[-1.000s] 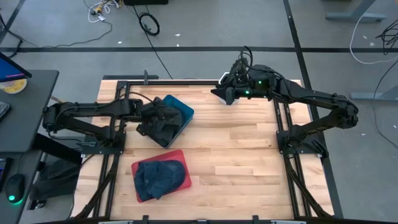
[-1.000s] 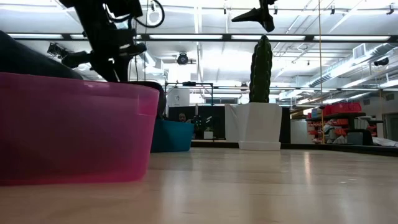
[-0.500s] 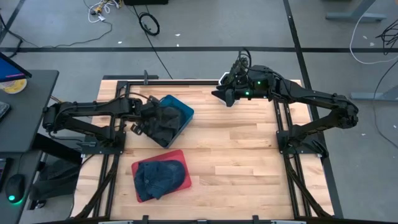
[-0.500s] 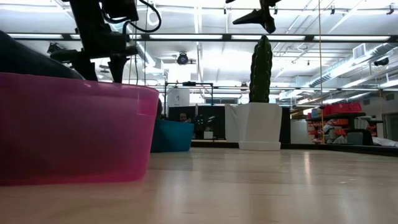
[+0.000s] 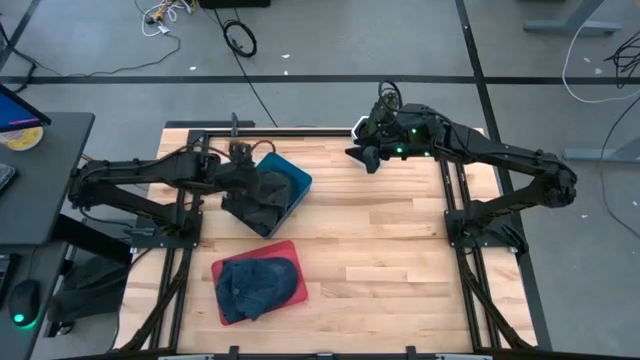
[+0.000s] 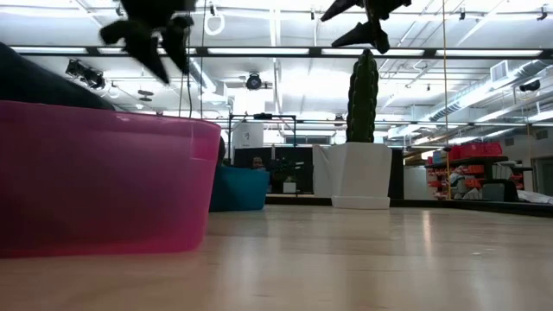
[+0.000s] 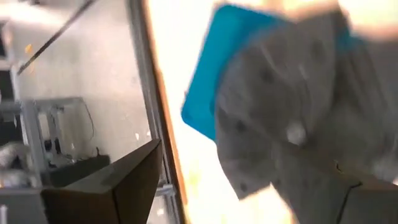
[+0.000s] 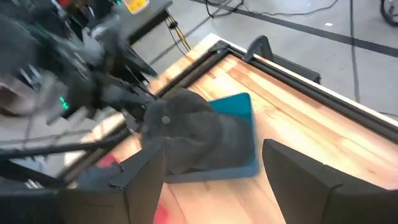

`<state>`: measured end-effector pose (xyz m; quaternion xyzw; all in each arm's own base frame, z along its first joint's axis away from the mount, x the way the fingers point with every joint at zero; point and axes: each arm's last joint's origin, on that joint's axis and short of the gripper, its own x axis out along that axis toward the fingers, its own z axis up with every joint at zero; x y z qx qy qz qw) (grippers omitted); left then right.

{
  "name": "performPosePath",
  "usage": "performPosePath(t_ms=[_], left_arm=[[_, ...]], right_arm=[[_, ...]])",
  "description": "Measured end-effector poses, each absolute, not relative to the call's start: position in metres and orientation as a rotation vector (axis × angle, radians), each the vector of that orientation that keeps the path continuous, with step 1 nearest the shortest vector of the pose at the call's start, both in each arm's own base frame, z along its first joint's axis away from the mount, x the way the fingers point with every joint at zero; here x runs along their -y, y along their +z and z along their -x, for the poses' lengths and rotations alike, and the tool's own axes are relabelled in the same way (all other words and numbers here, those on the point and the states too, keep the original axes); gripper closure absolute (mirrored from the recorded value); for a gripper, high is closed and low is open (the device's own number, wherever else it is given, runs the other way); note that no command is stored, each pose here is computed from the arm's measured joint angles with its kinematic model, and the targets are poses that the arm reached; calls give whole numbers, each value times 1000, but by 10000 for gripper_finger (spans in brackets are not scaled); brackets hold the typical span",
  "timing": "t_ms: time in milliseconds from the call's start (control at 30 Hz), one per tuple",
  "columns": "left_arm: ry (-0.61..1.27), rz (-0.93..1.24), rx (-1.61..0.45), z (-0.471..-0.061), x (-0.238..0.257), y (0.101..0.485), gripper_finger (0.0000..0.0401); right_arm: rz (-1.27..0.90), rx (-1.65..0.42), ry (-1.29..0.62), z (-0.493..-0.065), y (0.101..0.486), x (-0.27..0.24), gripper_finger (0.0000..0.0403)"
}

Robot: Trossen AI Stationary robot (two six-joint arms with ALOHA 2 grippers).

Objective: Pick & Place hat
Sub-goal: Return to Home Position

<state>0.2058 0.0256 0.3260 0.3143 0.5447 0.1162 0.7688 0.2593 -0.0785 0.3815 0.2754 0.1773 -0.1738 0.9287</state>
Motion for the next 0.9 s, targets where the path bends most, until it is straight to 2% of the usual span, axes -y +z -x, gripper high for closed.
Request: performPosePath(t_ms=[167,300,500,667,700,767,900], left_arm=[[483,-371,-925,-214,-22,353,108],[544,-160,-705,-228,-15,358,152],[499,-71,-469,-250,0,337,264],[345,9,-418,-255,6,328,380],[314,27,-401,-256,6,328,389],[265,53,-357,-259,5,323,392],[220,91,-275,-262,-3,305,397]], right_arm=[[-473,-429,-348,-249,381,76,137],[-387,-497,-333,-238,381,73,156],[-323,-604,-320,-224,377,69,234],[-285,-647,-306,-215,377,66,345],[-277,-653,-303,-214,377,65,370],[-259,-662,-297,-212,377,65,393],[-257,-662,-298,-211,378,64,386]])
